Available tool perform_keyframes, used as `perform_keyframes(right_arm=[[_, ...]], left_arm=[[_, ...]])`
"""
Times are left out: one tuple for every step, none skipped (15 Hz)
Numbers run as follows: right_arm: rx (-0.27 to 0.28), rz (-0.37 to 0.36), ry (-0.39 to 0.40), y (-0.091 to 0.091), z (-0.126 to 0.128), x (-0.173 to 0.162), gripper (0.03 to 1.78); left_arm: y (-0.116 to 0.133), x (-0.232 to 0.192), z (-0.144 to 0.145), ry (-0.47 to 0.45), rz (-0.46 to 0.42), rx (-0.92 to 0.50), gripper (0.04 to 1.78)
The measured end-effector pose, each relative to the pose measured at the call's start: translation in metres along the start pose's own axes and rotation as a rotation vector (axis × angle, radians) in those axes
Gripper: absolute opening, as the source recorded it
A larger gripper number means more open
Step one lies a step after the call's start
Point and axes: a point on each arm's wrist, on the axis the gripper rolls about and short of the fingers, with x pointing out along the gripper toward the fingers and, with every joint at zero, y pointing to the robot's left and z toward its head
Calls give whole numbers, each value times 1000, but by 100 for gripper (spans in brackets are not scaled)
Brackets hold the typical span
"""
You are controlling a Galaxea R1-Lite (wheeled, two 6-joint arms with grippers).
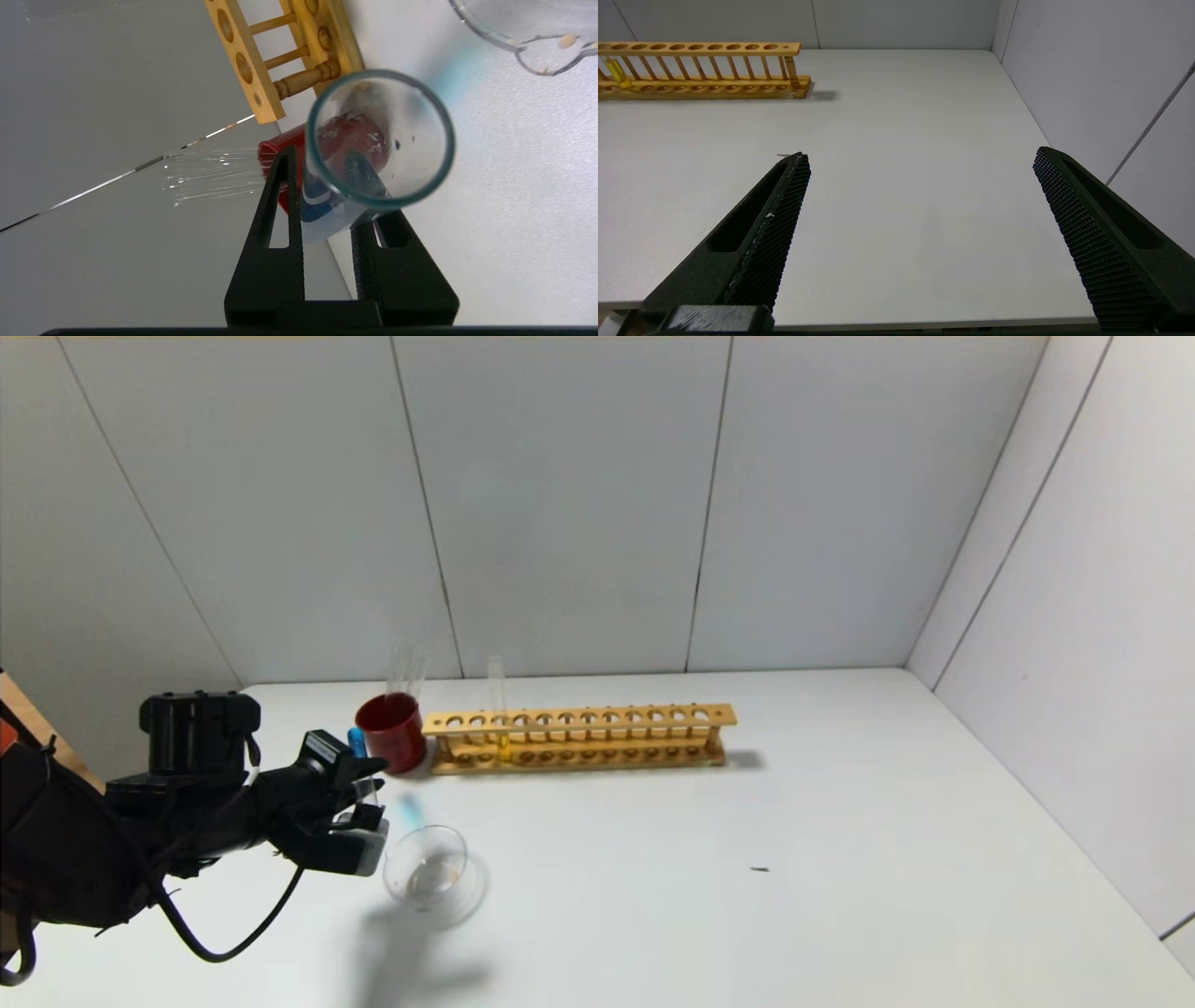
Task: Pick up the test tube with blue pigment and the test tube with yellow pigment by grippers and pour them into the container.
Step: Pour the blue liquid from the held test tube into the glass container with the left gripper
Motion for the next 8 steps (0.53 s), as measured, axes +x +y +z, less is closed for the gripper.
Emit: perform_keyframes(right_arm=[[0,0,0,0,0,0,175],[0,0,0,0,0,0,175],[0,0,0,0,0,0,175],[0,0,0,0,0,0,175],[0,0,0,0,0,0,175],[0,0,0,0,0,0,175],[0,0,0,0,0,0,175],[0,0,0,0,0,0,175]], left_arm=[[1,0,0,2,4,16,33],[1,1,1,-2,4,28,33],[1,2,4,-9,4,41,33],[1,3,6,-11,0,58,33],[1,4,7,-9,-3,76,33],[1,5,8,-4,-7,93,33],[1,5,9,0,-11,102,33],[1,6,10,6,-15,103,33]])
